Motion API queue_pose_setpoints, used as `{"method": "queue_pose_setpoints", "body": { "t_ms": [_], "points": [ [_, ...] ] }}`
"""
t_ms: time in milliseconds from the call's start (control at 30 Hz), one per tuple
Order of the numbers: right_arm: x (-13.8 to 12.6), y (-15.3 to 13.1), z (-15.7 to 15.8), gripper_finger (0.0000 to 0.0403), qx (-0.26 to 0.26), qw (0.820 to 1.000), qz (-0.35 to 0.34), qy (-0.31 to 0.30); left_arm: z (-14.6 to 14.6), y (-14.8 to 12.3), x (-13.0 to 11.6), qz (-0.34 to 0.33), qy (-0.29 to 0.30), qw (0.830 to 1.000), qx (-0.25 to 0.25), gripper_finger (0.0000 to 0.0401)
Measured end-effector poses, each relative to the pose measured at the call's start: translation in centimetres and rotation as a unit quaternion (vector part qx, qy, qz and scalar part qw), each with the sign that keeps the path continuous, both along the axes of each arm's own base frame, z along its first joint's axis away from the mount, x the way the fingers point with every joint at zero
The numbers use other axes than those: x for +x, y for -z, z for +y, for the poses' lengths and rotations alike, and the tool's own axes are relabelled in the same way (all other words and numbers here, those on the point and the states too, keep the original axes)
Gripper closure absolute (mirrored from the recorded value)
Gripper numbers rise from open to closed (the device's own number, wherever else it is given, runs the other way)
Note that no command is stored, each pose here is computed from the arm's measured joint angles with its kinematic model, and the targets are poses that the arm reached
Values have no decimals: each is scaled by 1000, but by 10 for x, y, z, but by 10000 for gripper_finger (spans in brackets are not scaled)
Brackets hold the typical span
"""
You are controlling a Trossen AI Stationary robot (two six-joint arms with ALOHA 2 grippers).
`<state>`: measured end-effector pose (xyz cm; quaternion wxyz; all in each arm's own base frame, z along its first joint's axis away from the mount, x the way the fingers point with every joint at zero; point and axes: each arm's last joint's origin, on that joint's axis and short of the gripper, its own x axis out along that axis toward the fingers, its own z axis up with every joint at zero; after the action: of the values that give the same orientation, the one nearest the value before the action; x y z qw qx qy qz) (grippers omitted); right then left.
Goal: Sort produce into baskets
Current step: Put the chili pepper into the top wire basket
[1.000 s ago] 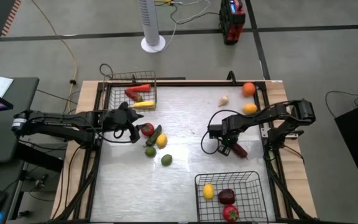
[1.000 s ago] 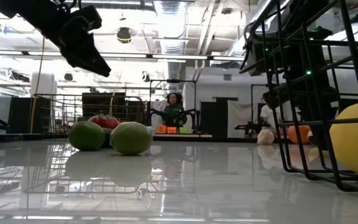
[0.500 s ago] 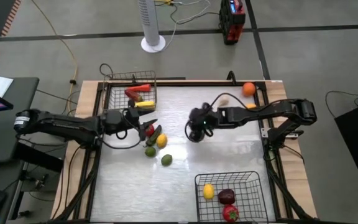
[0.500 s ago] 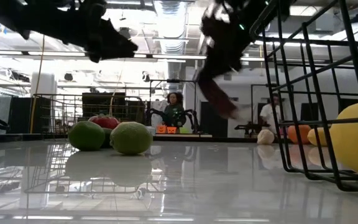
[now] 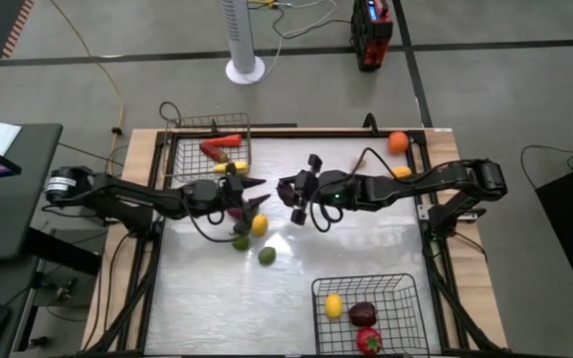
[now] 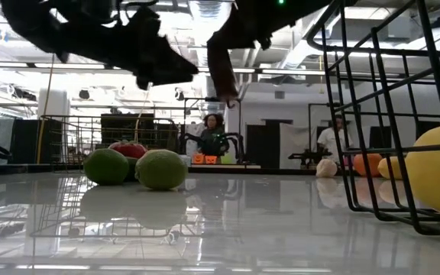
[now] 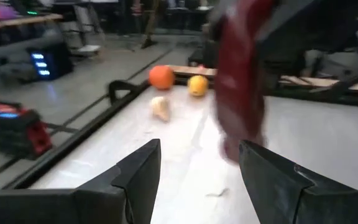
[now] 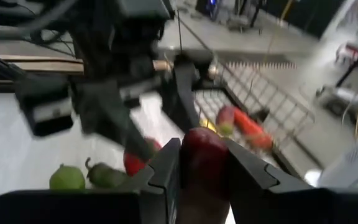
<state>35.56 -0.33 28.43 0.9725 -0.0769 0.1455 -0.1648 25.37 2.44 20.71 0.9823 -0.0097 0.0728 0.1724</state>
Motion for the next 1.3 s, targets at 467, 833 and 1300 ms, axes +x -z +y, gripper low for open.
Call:
{"method": "queue_pose_setpoints", "body": {
  "t_ms": [467, 833, 1300],
  "points": [
    [8, -7, 11, 273, -55, 997, -52, -33, -21, -4, 42, 21, 4, 999, 26, 191],
    [8, -8, 17, 253, -55, 996, -61, -46, -21, -7, 41, 22, 4, 999, 44, 211],
    [-19, -28, 14, 91, -66, 998, -15, 8, -18, -16, 23, 82, -52, 993, 69, 273]
  ]
}}
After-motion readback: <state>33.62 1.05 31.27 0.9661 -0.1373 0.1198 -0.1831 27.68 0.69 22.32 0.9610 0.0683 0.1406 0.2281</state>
